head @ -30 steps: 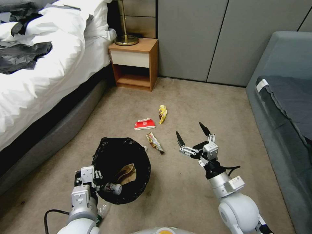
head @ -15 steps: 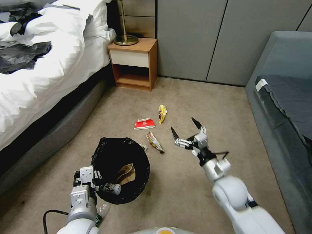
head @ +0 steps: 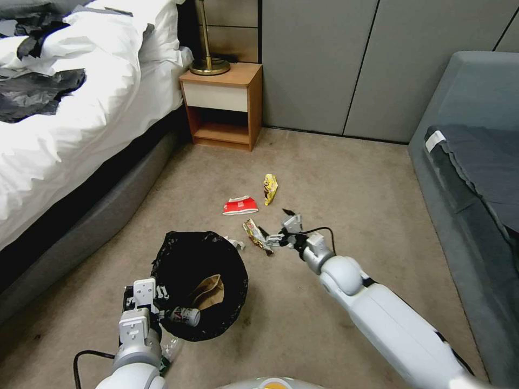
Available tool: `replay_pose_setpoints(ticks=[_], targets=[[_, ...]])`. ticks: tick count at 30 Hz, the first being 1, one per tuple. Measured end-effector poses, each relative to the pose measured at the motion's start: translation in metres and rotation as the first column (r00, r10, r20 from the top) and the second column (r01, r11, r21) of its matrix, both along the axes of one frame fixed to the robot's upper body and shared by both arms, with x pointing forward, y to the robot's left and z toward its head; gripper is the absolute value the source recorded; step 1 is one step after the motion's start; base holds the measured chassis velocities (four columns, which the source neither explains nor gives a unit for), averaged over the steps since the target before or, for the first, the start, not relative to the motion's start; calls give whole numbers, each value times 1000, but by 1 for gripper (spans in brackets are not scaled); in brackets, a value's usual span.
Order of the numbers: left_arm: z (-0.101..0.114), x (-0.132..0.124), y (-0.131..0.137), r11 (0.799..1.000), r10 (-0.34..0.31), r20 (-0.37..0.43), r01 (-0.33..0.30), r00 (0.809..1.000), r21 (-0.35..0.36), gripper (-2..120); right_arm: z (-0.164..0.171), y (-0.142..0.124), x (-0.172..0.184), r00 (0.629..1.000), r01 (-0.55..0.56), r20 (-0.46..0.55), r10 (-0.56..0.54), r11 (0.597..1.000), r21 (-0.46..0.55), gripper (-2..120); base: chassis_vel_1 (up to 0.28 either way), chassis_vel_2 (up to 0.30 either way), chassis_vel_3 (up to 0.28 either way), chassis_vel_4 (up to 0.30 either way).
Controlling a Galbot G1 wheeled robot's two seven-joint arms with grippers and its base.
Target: Pick up the trash bin, then pick up the garbage from the floor and place it into the trash bin.
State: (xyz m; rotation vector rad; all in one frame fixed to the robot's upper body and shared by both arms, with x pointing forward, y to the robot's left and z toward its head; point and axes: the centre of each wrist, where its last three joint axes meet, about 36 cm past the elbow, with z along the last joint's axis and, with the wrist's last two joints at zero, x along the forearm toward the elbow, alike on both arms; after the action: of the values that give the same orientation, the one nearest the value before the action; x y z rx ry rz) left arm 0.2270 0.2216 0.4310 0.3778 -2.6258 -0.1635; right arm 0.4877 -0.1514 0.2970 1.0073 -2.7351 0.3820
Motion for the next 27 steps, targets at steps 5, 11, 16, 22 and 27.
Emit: replay_pose_setpoints(ticks=[5, 11, 16, 22, 27], targets=[[-2, -1, -1, 1000, 2, -8, -2, 1000, 0, 2, -30, 12, 20, 996, -86, -36, 83, 991, -101, 100, 0, 0, 0, 0], [-4, -2, -2, 1000, 7, -11, -7, 1000, -2, 2, -60, 9, 37, 990, -132, -80, 120, 975, -176, 100, 0, 0, 0, 0], [-6, -3, -3, 1000, 9, -11, -9, 1000, -3, 2, -77, 9, 45, 985, -149, -117, 129, 971, -189, 100, 0, 0, 0, 0], [-6, -5, -4, 1000, 11, -11, -11, 1000, -3, 2, -92, 7, 55, 977, -101, -204, 62, 978, -185, 100, 0, 0, 0, 0], [-7, -7, -5, 1000, 11, -9, -11, 1000, 0, 2, -94, 9, 63, 963, -59, -269, 12, 984, -167, 100, 0, 0, 0, 0]])
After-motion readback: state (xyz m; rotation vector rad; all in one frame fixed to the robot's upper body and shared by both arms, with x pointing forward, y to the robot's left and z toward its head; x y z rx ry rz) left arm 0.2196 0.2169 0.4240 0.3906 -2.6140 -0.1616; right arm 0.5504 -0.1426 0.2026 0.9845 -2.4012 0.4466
